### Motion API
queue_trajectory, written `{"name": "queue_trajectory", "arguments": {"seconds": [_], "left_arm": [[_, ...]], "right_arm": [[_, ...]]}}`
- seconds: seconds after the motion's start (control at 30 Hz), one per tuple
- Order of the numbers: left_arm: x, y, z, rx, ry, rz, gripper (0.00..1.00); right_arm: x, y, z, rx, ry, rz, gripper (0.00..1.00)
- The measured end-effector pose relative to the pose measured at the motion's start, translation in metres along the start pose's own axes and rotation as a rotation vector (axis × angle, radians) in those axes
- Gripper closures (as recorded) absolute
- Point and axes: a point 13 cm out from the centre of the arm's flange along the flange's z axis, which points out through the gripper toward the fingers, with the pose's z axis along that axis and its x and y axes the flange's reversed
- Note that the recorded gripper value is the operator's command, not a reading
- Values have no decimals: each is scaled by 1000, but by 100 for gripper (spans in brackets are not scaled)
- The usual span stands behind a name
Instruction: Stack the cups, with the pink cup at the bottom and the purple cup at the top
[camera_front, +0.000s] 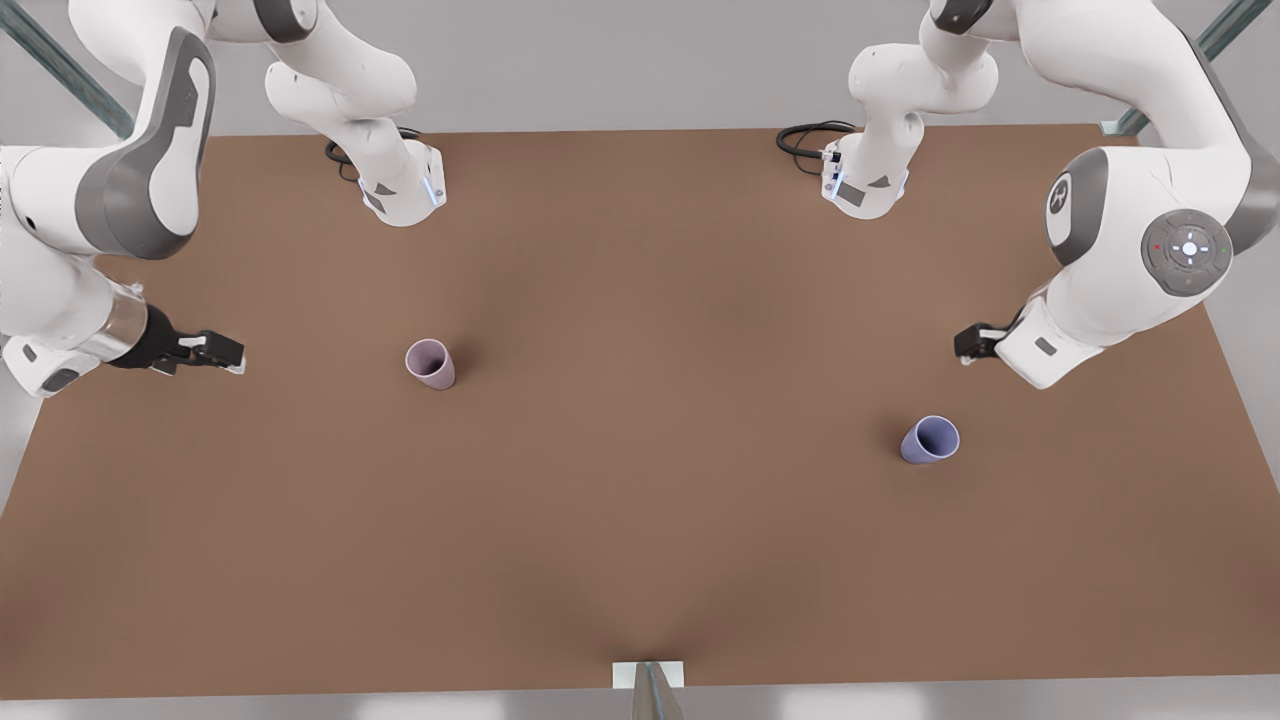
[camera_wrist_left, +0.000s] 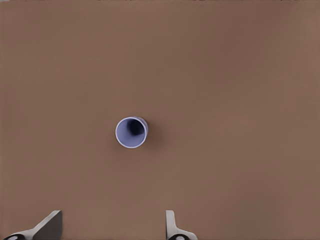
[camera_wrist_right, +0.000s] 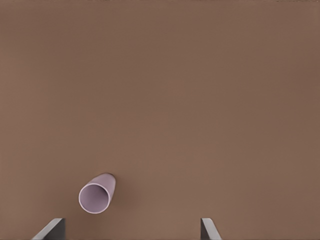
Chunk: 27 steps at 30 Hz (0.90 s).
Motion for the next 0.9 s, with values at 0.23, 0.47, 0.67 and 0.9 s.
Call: {"name": "queue_trajectory", "arguments": {"seconds": [0.23, 0.47, 0.67, 0.9], "left_arm": [[-7, 0, 2, -1, -21, 8, 0], [-16, -1, 14, 0, -17, 13, 0], [-21, -1, 20, 0, -18, 15, 0], [-25, 0, 27, -1, -14, 16, 0]], "right_arm": [[38, 7, 91, -25, 114, -29, 0], [105, 47, 208, -27, 214, -118, 0], [115, 92, 280, -4, 174, -226, 0], [120, 104, 325, 5, 147, -270, 0]]}}
